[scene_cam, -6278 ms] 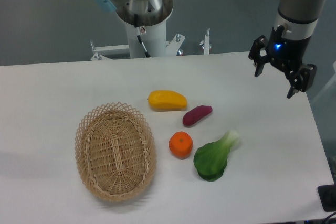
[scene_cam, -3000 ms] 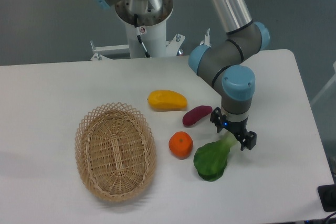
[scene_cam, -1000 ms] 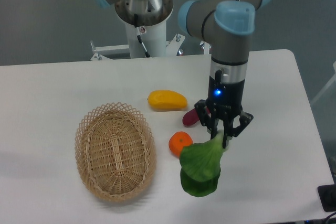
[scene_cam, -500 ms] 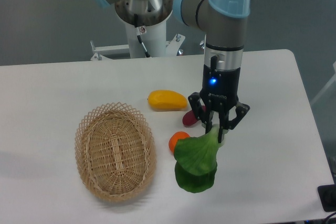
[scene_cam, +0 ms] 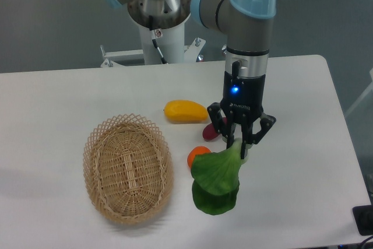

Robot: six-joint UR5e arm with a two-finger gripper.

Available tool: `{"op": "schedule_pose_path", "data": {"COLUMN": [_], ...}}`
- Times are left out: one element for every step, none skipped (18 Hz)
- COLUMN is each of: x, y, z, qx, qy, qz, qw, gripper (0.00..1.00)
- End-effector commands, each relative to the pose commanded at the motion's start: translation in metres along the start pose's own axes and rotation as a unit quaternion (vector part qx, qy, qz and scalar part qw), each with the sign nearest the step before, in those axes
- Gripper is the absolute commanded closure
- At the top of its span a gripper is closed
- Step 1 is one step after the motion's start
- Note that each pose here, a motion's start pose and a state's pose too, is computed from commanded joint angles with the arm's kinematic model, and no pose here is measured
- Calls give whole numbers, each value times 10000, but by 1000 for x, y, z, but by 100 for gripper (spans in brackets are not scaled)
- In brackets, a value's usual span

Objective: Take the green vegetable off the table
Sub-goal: 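Lift the gripped bok choy up off the table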

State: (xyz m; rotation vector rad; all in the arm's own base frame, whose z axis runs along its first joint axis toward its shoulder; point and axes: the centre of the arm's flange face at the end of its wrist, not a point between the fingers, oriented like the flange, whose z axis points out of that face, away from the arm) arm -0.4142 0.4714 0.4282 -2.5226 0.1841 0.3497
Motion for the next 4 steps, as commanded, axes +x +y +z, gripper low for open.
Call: {"op": "schedule_pose_path", "data": {"x": [0,0,0,0], "y": [0,0,1,1], "z": [0,1,-1,0], "qx": [0,-4,-2,-6], "qy": [0,6,-4,2], "qz": [0,-3,1,-1], "qw": [10000,10000,10000,10000], "gripper": [72,72,72,72]}}
